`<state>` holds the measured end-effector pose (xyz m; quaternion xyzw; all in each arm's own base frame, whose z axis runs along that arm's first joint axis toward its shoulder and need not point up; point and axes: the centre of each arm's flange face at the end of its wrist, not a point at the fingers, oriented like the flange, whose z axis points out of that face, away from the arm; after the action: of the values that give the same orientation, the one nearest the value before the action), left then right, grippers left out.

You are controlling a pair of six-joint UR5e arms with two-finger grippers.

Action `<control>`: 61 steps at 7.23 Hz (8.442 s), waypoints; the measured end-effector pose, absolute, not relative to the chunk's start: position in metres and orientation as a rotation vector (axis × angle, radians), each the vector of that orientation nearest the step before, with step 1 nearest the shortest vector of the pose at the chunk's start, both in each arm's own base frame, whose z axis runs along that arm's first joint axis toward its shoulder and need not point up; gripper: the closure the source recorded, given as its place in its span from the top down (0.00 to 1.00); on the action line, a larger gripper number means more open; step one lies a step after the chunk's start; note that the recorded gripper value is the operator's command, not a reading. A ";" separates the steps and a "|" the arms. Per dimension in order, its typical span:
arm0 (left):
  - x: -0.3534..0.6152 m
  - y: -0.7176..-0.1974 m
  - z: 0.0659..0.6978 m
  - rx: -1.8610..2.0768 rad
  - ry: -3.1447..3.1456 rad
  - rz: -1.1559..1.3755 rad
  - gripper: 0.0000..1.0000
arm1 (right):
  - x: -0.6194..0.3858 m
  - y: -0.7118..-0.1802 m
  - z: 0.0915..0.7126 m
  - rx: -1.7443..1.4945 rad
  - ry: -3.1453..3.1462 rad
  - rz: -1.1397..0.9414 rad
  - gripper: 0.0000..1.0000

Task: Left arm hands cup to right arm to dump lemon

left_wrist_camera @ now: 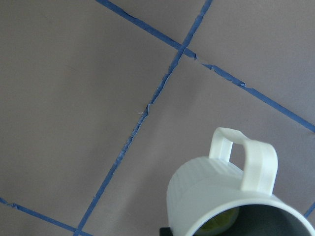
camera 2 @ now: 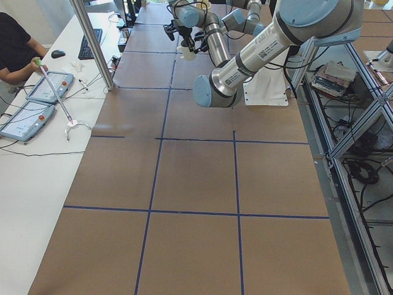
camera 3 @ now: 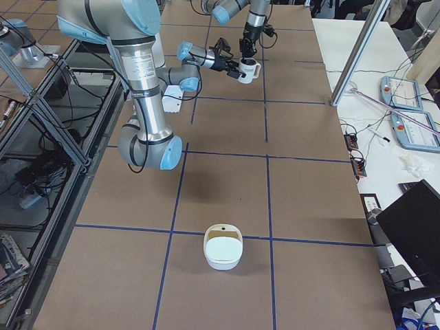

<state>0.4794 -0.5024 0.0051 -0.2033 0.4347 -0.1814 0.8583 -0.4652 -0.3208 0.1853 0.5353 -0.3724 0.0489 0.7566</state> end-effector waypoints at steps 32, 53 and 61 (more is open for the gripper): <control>0.382 -0.484 0.040 -0.313 1.045 -0.392 1.00 | -0.027 -0.236 0.716 0.890 -1.271 0.882 0.00; 0.370 -0.468 0.045 -0.145 1.044 -0.426 1.00 | 0.025 -0.232 0.749 -0.308 -2.283 1.786 0.02; 0.367 -0.468 0.041 -0.113 1.047 -0.436 1.00 | -0.093 -0.351 0.626 0.461 -1.689 1.319 0.03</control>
<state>0.3670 -0.4683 0.0409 -0.0535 0.4955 -0.2063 0.8421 -0.0928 -0.3513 0.6263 0.1871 -0.6853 0.5350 0.4572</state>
